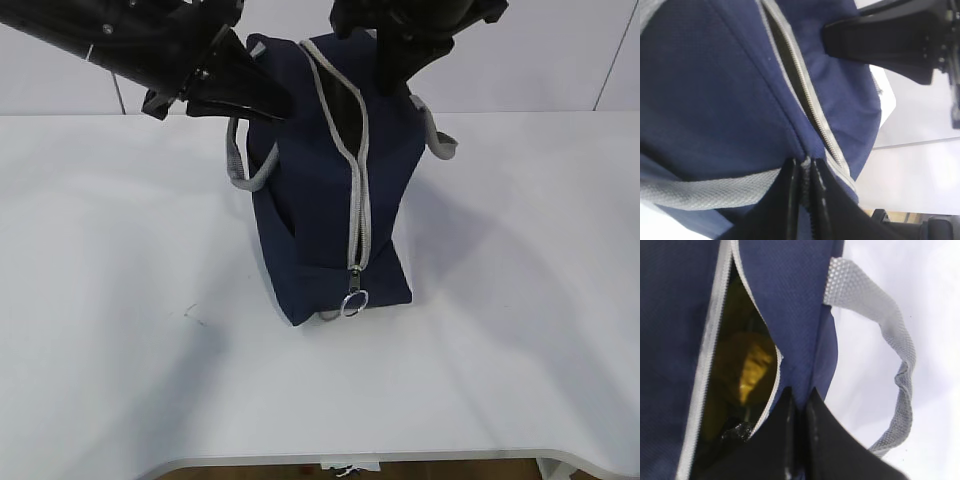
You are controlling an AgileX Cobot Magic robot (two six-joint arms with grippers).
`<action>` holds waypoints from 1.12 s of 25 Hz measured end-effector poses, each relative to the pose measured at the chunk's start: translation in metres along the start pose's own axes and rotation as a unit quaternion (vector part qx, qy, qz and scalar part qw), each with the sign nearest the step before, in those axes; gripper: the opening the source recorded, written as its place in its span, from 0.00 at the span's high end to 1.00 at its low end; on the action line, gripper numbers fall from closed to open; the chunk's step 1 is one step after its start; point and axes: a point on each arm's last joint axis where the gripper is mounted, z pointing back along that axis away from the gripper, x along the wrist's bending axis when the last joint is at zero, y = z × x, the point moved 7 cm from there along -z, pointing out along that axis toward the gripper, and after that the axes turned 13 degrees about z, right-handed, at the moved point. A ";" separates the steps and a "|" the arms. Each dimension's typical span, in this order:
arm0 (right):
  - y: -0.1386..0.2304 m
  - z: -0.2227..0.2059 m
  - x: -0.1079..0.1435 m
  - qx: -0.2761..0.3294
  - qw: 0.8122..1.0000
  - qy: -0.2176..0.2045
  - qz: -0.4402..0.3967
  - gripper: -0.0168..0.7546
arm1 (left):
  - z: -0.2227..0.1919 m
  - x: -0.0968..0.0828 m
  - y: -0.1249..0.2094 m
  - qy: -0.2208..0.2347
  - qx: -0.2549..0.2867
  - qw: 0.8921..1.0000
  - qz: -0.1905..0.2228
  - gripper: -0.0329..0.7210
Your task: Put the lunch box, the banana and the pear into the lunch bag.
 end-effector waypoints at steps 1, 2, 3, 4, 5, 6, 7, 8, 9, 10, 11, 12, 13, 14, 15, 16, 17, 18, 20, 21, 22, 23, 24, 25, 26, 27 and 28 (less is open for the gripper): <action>0.000 0.000 0.000 0.000 1.000 0.001 -0.004 0.96 | -0.002 0.000 0.000 0.001 0.000 1.000 0.002 0.92; 0.000 0.000 0.000 0.000 1.000 0.001 -0.007 0.95 | -0.003 0.001 0.000 0.002 0.001 1.000 0.001 0.90; 0.000 0.000 0.000 0.000 1.000 0.001 -0.011 0.92 | -0.004 0.000 0.000 0.002 0.001 1.000 0.000 0.85; -0.001 0.000 -0.001 -0.002 1.000 0.002 -0.012 0.87 | -0.004 0.001 -0.001 0.002 -0.002 1.000 -0.001 0.81; -0.001 0.000 -0.001 -0.003 1.000 0.002 -0.014 0.81 | -0.005 0.001 -0.001 0.002 -0.002 1.000 -0.001 0.74; -0.001 0.000 -0.001 -0.005 1.000 0.003 -0.016 0.73 | -0.005 0.000 -0.001 0.003 -0.003 1.000 -0.002 0.67; -0.002 0.000 -0.001 -0.006 1.000 0.003 -0.019 0.65 | -0.005 0.000 -0.001 0.003 -0.004 1.000 -0.002 0.60; -0.002 0.000 -0.001 -0.006 1.000 0.003 -0.020 0.58 | -0.005 0.000 -0.001 0.003 -0.004 1.000 -0.002 0.56; -0.002 0.000 -0.001 -0.007 1.000 0.003 -0.021 0.50 | -0.005 0.000 -0.001 0.003 -0.001 1.000 -0.003 0.52; -0.002 0.000 -0.001 -0.007 1.000 0.002 -0.021 0.45 | -0.005 0.000 0.002 0.005 0.005 1.000 -0.003 0.50; -0.002 0.000 -0.001 -0.007 1.000 0.002 -0.022 0.41 | -0.005 -0.001 0.005 0.008 0.014 1.000 -0.003 0.49; -0.003 0.002 0.000 -0.010 1.000 0.000 -0.023 0.39 | -0.004 -0.001 0.006 0.008 0.021 1.000 -0.002 0.48; -0.003 0.007 0.001 -0.015 1.000 -0.003 -0.024 0.38 | -0.002 0.000 0.008 0.010 0.029 1.000 -0.001 0.48; -0.002 0.012 0.003 -0.019 0.999 -0.006 -0.025 0.38 | 0.001 0.000 0.010 0.011 0.038 0.999 -0.001 0.47; -0.001 0.019 0.004 -0.023 0.999 -0.008 -0.027 0.37 | 0.005 -0.001 0.012 0.013 0.044 0.999 -0.003 0.47; 0.001 0.028 0.006 -0.029 0.999 -0.010 -0.028 0.37 | 0.011 -0.002 0.014 0.017 0.050 0.999 -0.003 0.47; 0.005 0.035 0.008 -0.031 0.999 -0.011 -0.028 0.37 | 0.018 -0.003 0.015 0.019 0.054 0.998 -0.004 0.47; 0.010 0.040 0.009 -0.029 0.999 -0.011 -0.028 0.37 | 0.024 -0.005 0.016 0.022 0.057 0.998 -0.005 0.47; 0.020 0.051 0.011 -0.028 0.999 -0.011 -0.028 0.37 | 0.038 -0.004 0.013 0.021 0.048 0.999 -0.007 0.47; 0.027 0.055 0.013 -0.024 0.999 -0.013 -0.029 0.37 | 0.044 -0.003 0.012 0.015 0.044 0.999 -0.010 0.47; 0.032 0.061 0.015 -0.024 0.999 -0.015 -0.029 0.37 | 0.049 -0.001 0.012 0.004 0.041 0.999 -0.014 0.47; 0.038 0.065 0.018 -0.023 0.999 -0.020 -0.031 0.37 | 0.053 0.002 0.013 -0.014 0.040 0.999 -0.022 0.47; 0.046 0.069 0.021 -0.019 0.999 -0.026 -0.033 0.37 | 0.058 0.005 0.015 -0.036 0.041 0.998 -0.030 0.47; 0.052 0.075 0.024 -0.021 0.999 -0.031 -0.034 0.37 | 0.063 0.010 0.018 -0.063 0.045 0.996 -0.035 0.47; 0.058 0.080 0.028 -0.020 0.999 -0.039 -0.032 0.37 | 0.069 0.015 0.021 -0.094 0.047 0.994 -0.039 0.47; 0.063 0.084 0.031 -0.021 0.998 -0.046 -0.028 0.37 | 0.074 0.020 0.024 -0.122 0.049 0.990 -0.041 0.47; 0.070 0.087 0.035 -0.020 0.998 -0.053 -0.023 0.37 | 0.080 0.025 0.026 -0.155 0.048 0.986 -0.045 0.47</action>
